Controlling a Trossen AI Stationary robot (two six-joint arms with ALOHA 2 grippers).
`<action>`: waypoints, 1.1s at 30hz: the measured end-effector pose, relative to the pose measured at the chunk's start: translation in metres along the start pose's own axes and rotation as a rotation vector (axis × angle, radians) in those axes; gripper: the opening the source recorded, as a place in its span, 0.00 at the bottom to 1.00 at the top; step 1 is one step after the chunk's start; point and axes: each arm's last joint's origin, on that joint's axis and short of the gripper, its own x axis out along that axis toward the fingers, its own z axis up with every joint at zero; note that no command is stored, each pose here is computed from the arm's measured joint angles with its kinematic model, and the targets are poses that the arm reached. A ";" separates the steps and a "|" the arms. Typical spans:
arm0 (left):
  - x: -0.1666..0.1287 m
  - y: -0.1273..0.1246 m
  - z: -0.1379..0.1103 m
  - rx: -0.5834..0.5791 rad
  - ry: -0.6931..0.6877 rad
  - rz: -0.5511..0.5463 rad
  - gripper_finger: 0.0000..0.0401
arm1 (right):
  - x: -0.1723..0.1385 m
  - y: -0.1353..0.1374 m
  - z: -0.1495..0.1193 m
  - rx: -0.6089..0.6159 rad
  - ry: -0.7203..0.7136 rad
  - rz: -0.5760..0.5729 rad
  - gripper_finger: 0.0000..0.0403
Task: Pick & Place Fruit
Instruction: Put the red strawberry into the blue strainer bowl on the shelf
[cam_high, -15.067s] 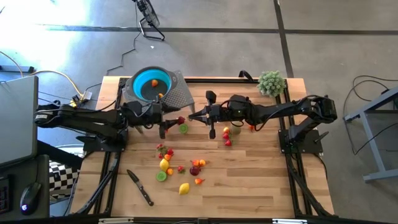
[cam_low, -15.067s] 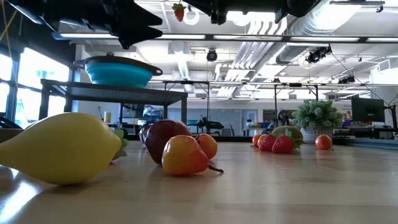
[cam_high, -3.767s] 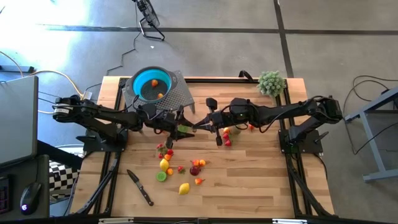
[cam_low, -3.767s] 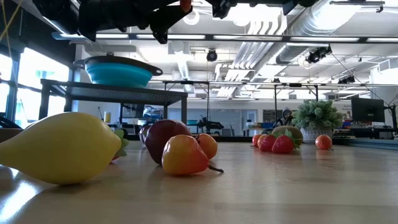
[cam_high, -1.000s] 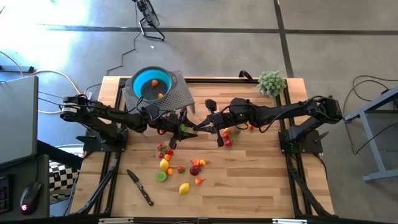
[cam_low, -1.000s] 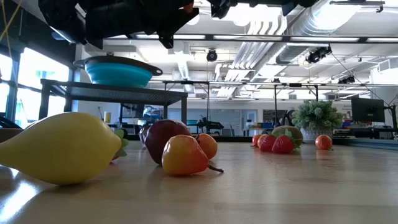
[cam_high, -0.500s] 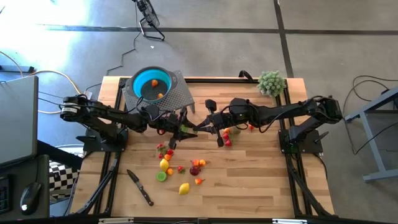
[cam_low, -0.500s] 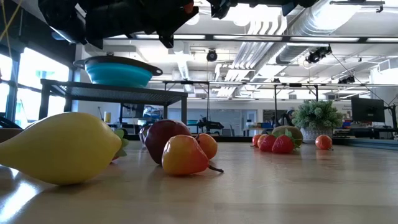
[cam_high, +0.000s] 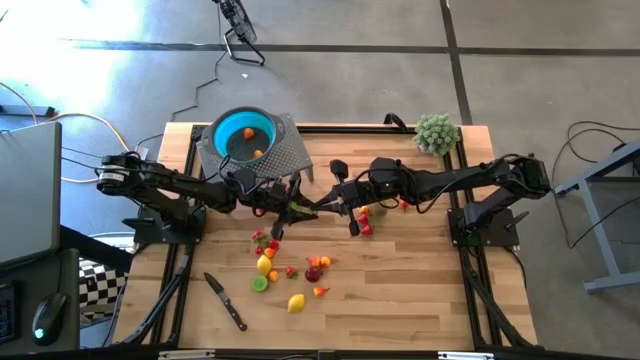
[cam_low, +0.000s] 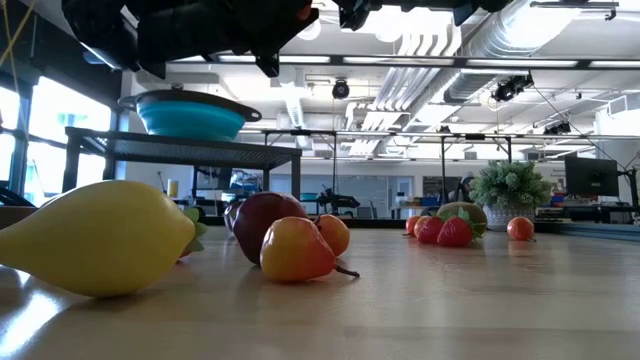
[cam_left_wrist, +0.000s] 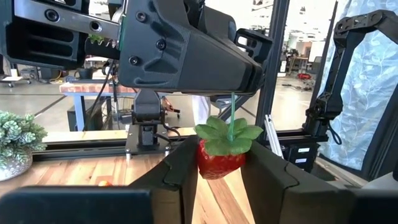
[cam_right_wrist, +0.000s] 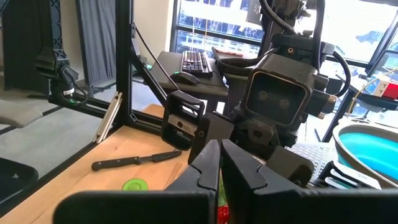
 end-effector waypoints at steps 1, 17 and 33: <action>0.000 0.000 0.000 0.000 0.000 0.000 0.26 | 0.000 0.000 0.000 0.000 0.000 0.000 0.01; 0.000 0.000 0.000 0.000 0.000 0.000 0.23 | 0.000 0.000 0.000 -0.003 0.000 0.000 0.01; 0.000 0.000 0.000 0.000 -0.001 -0.001 0.23 | -0.003 0.001 -0.001 0.063 0.037 0.002 0.36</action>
